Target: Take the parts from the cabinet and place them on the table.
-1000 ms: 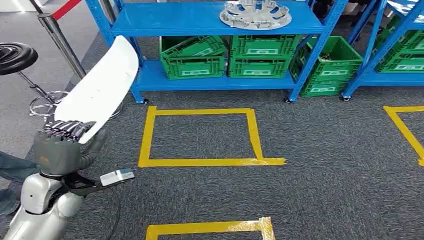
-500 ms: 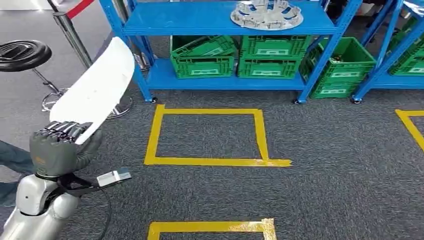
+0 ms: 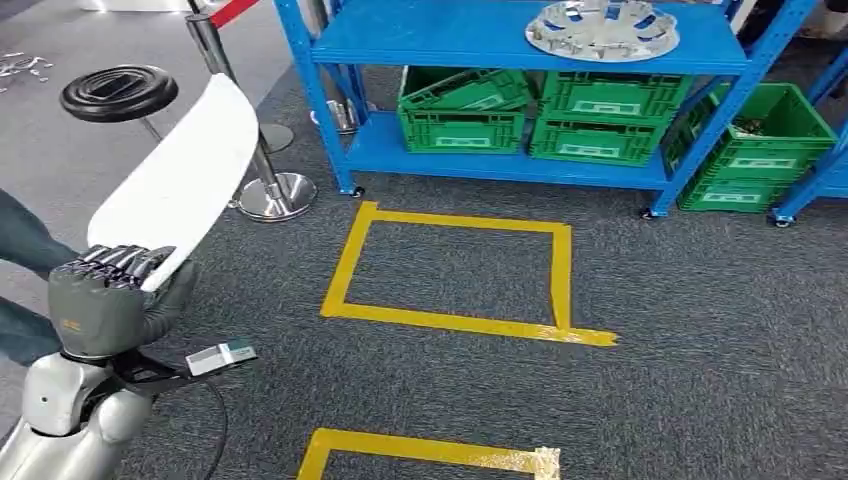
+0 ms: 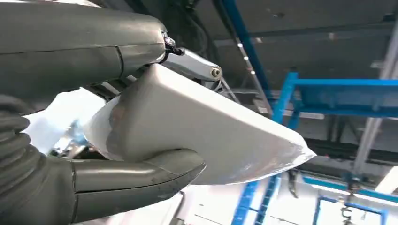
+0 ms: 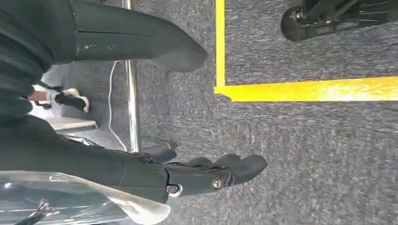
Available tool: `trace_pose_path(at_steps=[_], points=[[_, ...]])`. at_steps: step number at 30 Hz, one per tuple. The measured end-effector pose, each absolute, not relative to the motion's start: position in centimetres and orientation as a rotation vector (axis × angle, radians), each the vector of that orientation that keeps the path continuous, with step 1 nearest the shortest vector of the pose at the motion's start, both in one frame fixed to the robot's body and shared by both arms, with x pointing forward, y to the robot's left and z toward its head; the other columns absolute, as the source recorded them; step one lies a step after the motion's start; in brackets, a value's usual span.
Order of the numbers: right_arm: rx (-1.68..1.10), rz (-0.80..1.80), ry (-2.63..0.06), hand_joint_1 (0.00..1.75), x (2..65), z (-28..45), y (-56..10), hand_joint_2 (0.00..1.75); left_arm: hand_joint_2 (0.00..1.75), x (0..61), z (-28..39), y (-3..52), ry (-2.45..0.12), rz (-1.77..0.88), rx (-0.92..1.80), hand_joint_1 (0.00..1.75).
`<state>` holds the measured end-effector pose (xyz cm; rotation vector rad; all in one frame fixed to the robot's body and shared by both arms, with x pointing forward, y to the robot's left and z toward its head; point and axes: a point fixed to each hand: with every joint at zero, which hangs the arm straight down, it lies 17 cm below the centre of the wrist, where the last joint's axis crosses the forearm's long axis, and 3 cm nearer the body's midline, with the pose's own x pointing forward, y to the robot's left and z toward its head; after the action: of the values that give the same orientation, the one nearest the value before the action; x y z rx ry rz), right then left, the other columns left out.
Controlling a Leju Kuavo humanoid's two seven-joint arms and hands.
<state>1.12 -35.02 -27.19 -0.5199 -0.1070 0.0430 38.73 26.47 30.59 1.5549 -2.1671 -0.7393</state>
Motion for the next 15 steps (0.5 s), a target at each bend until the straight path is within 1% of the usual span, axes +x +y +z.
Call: trace_pose_path(at_steps=[8,15], points=[[-0.517,0.042,-0.114,0.0,1.72,-27.19,-34.93,1.75,1.75,38.69,31.13,26.52,-2.178,-0.735,1.567,1.75],[-0.513,0.045,-0.103,0.0,1.02,-27.25,-34.88,1.75,1.75,38.64,30.93,26.5,-2.175,-0.738,1.563,1.75]])
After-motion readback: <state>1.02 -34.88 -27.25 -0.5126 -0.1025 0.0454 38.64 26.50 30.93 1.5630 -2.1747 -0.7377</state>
